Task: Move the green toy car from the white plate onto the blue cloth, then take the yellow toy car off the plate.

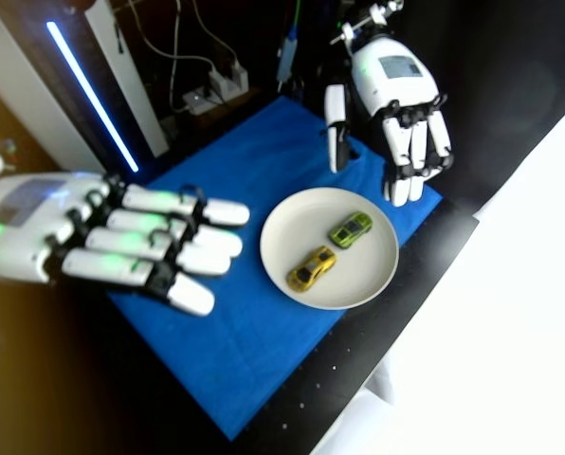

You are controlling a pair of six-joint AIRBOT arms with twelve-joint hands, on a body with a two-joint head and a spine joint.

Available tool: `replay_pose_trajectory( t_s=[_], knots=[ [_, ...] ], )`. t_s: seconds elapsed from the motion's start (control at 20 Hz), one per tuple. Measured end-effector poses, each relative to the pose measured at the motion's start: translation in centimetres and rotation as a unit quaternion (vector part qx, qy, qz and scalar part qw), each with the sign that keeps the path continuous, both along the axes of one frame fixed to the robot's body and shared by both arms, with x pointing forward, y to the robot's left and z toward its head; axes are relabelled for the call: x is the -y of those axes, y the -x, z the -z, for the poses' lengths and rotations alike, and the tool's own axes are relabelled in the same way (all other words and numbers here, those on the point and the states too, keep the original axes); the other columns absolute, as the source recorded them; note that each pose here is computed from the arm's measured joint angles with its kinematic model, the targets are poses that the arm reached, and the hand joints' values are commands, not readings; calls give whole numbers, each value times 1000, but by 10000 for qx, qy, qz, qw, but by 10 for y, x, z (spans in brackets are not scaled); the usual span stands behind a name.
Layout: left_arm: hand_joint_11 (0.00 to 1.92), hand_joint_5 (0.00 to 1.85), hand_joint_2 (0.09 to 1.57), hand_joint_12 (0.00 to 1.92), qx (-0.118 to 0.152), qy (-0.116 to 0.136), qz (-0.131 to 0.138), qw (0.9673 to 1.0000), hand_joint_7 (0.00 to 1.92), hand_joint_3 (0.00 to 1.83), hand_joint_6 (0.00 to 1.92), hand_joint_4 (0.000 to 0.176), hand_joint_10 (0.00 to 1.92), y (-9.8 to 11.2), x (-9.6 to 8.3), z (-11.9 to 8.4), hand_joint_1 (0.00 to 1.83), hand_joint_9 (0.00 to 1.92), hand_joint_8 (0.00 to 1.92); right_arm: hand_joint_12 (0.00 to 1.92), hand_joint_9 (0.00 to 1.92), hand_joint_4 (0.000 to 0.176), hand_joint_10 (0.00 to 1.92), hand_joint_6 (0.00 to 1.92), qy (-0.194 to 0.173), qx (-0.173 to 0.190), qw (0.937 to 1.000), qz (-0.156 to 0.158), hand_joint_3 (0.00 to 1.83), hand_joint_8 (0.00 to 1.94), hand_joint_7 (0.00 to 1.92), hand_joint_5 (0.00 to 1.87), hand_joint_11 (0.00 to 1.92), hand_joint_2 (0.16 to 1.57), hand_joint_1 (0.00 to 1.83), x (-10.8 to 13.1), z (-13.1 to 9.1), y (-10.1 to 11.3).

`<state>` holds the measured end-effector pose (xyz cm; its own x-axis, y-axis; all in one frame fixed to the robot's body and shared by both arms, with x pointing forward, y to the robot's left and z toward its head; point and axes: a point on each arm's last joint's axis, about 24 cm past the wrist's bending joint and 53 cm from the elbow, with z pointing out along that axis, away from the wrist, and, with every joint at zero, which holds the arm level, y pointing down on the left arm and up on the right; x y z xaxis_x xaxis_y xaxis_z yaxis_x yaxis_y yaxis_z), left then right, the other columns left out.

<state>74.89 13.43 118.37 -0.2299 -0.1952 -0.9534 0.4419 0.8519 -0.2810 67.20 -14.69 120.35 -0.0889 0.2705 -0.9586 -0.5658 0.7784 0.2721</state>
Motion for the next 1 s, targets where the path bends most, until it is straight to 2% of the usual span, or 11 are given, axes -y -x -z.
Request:
replay_pose_trajectory(
  t_s=[0.05,0.2,0.25,0.3,0.45,0.55,0.6,0.65,0.8,0.9,1.0],
  knots=[
    [39,605,775,1424,-50,-35,12,10000,582,19,97,0,347,-1,1,4,978,448,29,1920,368,0,1500,733,-1,-37,10000,10,99,1150,462,446,256,998,928,0,1,0],
    [0,530,816,1203,-136,-99,63,9998,526,20,40,0,300,1,6,9,994,352,3,1921,296,0,1491,719,-6,-42,10000,23,51,1160,400,443,141,1039,924,1,1,-1],
    [0,541,814,1220,-133,-103,57,9998,544,15,39,0,303,0,5,9,975,376,9,1913,306,0,1450,732,-4,-43,10000,22,42,1123,418,438,135,1041,907,1,1,-1],
    [0,575,817,1342,-135,-105,48,9998,574,12,45,0,326,0,4,10,968,411,18,1876,356,0,1389,761,-4,-43,10000,22,36,1040,468,431,184,1044,889,1,1,-1],
    [33,590,839,1413,-138,-195,44,9997,610,11,35,0,368,-3,4,13,954,446,23,1845,381,0,1332,797,-11,-52,10000,9,24,938,482,431,243,1042,862,0,2,-1],
    [78,588,859,1434,-190,-260,90,9994,644,5,16,0,563,-5,11,18,1007,404,24,1839,426,0,1367,808,-20,-56,10000,-5,20,980,516,451,299,1046,896,-2,3,0],
    [69,589,885,1479,-243,-282,129,9992,663,7,11,0,736,-6,18,23,1062,355,34,1847,442,0,1359,809,-11,-56,10000,-17,20,964,530,456,301,1050,889,-3,3,0],
    [58,585,906,1496,-265,-293,156,9991,669,8,7,0,823,-7,22,24,1083,323,39,1828,467,0,1325,804,-19,-65,10000,-16,17,925,548,458,321,1049,888,-3,4,0],
    [39,578,927,1564,-375,-364,203,9984,681,8,3,0,891,-11,31,34,1084,303,49,1795,453,0,1323,837,-27,-69,10000,-26,16,929,514,444,383,1061,919,-4,4,0],
    [31,596,923,1653,-454,-410,205,9979,682,3,8,0,976,-13,33,40,1099,285,55,1794,465,0,1370,871,-30,-69,10000,-22,16,989,508,432,441,1071,905,-4,4,0],
    [61,591,914,1659,-478,-480,209,9975,679,0,4,0,1008,-14,34,43,1117,292,56,1816,473,0,1408,887,-32,-73,10000,-31,11,1030,525,432,479,1065,916,-5,4,0]
  ],
)
